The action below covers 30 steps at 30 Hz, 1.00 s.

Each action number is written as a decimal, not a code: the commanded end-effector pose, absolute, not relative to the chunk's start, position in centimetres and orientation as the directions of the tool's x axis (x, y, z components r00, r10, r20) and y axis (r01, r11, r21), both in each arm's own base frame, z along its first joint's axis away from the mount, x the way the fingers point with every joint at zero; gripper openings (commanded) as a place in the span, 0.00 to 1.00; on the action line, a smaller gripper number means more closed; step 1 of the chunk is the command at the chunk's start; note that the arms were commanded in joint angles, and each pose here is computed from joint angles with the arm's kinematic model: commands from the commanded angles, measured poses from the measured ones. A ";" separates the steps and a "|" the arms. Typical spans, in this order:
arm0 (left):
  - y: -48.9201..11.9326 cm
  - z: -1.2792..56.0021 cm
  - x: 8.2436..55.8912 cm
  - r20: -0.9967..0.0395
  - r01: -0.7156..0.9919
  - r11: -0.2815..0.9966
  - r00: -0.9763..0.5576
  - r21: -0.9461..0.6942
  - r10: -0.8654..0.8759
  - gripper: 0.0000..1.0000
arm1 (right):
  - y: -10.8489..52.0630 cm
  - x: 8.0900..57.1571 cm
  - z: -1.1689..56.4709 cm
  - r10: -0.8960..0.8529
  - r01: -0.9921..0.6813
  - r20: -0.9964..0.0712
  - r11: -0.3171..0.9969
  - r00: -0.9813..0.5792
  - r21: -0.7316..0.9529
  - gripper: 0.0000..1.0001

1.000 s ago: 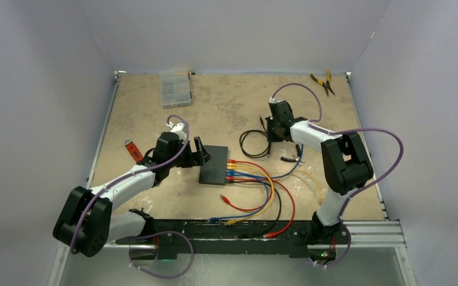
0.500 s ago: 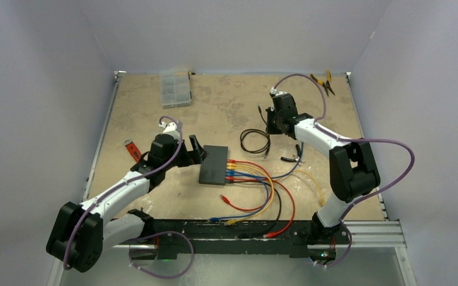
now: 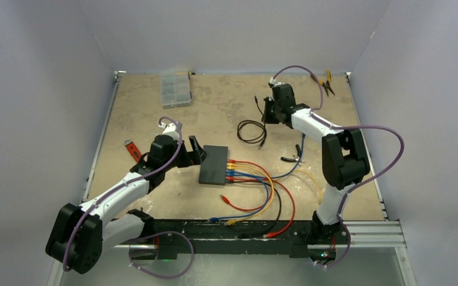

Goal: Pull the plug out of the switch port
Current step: Pick up the connector from the center of the board, then place the connector at the corner of the board.

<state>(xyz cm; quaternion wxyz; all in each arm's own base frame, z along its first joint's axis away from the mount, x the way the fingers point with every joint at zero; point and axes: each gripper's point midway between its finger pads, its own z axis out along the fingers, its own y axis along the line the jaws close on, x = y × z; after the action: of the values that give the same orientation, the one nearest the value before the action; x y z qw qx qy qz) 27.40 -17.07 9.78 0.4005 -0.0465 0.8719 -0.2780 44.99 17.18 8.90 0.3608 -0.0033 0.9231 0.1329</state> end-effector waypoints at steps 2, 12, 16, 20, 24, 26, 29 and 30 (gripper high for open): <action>-17.7 10.6 27.5 -0.677 0.173 0.812 -0.660 -0.558 -0.325 0.99 | 17.4 49.6 12.3 0.145 -0.103 -0.732 0.953 -0.666 0.283 0.00; -17.7 10.2 27.6 -0.678 0.173 0.819 -0.665 -0.547 -0.313 0.99 | 15.9 55.5 13.7 0.186 -0.082 -0.759 0.950 -0.624 0.300 0.00; -17.6 9.8 27.6 -0.675 0.170 0.823 -0.671 -0.543 -0.307 0.99 | 14.9 57.9 14.0 0.188 -0.067 -0.768 0.955 -0.612 0.288 0.00; -17.8 9.7 27.8 -0.674 0.174 0.821 -0.673 -0.543 -0.303 0.99 | 13.6 60.4 13.8 0.200 -0.049 -0.769 0.957 -0.607 0.287 0.00; -17.8 9.5 27.9 -0.676 0.179 0.825 -0.677 -0.536 -0.293 0.99 | 13.7 62.5 12.6 0.194 -0.044 -0.755 0.958 -0.626 0.283 0.00; -17.9 9.5 27.9 -0.676 0.183 0.824 -0.678 -0.536 -0.289 0.99 | 13.8 63.5 12.7 0.201 -0.043 -0.758 0.957 -0.621 0.289 0.00; -18.1 9.6 27.8 -0.676 0.192 0.821 -0.680 -0.538 -0.284 0.99 | 14.0 64.3 12.4 0.206 -0.042 -0.756 0.955 -0.621 0.294 0.00; -18.0 9.6 27.8 -0.674 0.191 0.821 -0.681 -0.539 -0.284 0.99 | 14.0 64.3 12.4 0.208 -0.041 -0.756 0.954 -0.621 0.297 0.00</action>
<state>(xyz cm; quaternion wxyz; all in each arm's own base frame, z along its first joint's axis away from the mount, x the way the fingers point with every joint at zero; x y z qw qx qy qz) 27.04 -17.55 8.33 0.3784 -0.0407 0.8801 -0.2837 64.34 13.19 10.55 0.4317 0.0568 0.8907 0.1304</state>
